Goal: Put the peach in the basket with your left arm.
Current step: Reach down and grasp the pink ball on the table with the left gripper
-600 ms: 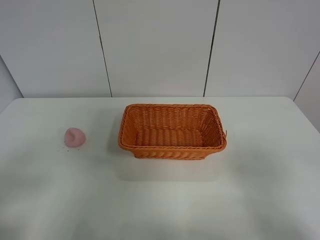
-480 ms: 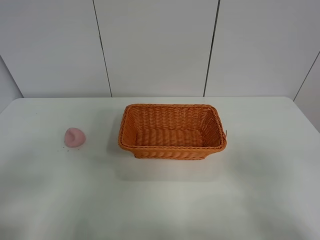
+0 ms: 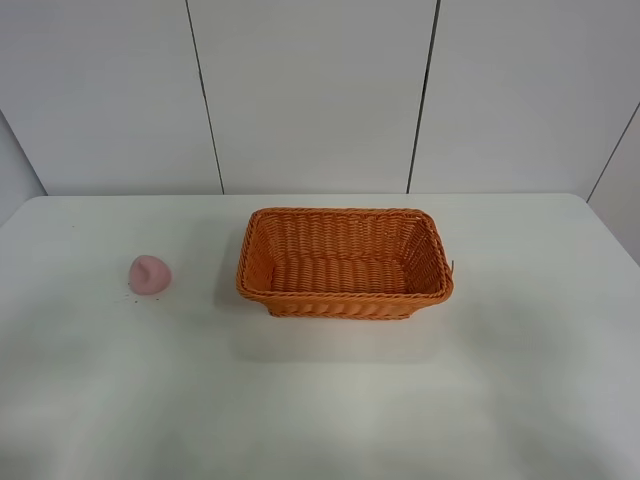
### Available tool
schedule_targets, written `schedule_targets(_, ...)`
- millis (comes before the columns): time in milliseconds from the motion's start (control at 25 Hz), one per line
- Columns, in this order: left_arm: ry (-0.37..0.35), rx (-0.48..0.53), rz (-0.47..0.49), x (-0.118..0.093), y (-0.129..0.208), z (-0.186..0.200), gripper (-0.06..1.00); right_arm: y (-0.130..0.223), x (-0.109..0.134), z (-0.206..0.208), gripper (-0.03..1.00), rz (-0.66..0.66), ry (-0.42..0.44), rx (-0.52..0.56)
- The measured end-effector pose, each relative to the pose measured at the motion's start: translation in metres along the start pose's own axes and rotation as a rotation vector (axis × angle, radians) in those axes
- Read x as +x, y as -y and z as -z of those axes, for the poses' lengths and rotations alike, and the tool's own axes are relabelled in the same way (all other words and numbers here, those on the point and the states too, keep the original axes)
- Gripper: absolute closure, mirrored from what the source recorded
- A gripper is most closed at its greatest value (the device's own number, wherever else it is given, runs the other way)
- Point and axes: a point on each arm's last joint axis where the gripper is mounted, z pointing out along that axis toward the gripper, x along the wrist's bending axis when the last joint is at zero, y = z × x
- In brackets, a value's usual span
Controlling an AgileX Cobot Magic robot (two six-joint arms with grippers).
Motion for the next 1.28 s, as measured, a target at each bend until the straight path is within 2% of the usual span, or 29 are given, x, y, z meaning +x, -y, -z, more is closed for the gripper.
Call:
schedule_targets(280, 0.004, 0.177, -0.032, 0.002, -0.091, -0.029, 0.05, 0.000, 0.000, 0.000, 0.27, 0.000, 0.000, 0.000)
schedule_targets(440, 0.005, 0.288, -0.026, 0.005, -0.140, -0.078, 0.05, 0.000, 0.000, 0.000, 0.27, 0.000, 0.000, 0.000)
schedule_targets(640, 0.005, 0.401, -0.018, 0.010, -0.183, -0.166, 0.05, 0.000, 0.000, 0.000, 0.27, 0.000, 0.000, 0.000)
schedule_targets(880, 0.028, 0.543, 0.017, 0.013, -0.195, -0.267, 0.05, 0.000, 0.000, 0.000, 0.27, 0.000, 0.000, 0.000)
schedule_targets(1120, 0.034, 0.679, 0.035, 0.017, -0.175, -0.353, 0.05, 0.000, 0.000, 0.000, 0.27, 0.000, 0.000, 0.000)
schedule_targets(1280, 0.039, 0.719, 0.053, 0.018, -0.157, -0.391, 0.05, 0.000, 0.000, 0.000, 0.27, 0.000, 0.000, 0.000)
